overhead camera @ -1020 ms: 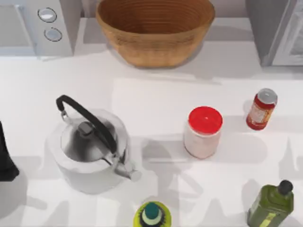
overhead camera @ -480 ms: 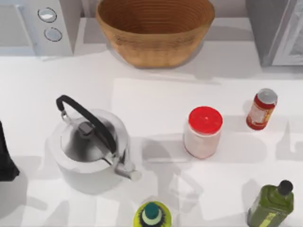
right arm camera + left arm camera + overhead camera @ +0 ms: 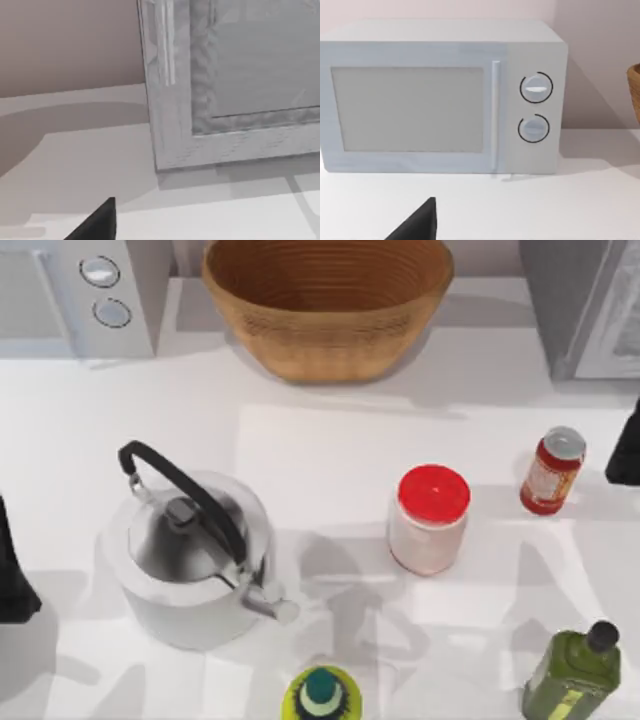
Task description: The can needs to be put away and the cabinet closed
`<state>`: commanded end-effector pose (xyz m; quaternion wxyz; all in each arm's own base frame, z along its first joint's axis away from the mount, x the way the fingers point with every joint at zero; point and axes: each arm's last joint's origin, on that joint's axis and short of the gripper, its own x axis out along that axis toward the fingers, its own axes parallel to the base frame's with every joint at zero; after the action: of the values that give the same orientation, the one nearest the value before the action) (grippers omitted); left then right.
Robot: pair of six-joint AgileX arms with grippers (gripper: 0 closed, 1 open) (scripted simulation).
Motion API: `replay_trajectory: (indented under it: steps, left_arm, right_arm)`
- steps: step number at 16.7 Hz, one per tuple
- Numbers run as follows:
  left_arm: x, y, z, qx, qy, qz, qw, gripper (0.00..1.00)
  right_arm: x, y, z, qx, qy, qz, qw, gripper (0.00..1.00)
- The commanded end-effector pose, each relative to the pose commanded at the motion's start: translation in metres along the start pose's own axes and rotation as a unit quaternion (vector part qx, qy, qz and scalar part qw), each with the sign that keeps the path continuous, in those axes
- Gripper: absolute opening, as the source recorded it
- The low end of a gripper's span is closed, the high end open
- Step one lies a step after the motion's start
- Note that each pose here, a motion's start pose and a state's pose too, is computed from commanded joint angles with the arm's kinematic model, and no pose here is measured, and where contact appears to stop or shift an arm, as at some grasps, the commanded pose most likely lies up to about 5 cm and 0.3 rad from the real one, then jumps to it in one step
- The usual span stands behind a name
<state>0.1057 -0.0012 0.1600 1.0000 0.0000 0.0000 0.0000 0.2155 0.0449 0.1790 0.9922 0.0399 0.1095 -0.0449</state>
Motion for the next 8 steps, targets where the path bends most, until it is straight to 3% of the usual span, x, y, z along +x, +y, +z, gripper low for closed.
replay_trajectory:
  steps: [4, 8]
  left_arm:
    - [0.000, 0.000, 0.000, 0.000, 0.000, 0.000, 1.000, 1.00]
    - [0.000, 0.000, 0.000, 0.000, 0.000, 0.000, 1.000, 1.00]
  right_arm:
    - [0.031, 0.035, -0.043, -0.027, 0.084, 0.016, 0.996, 1.00]
    - [0.038, 0.055, -0.075, -0.044, 0.131, 0.026, 0.990, 1.00]
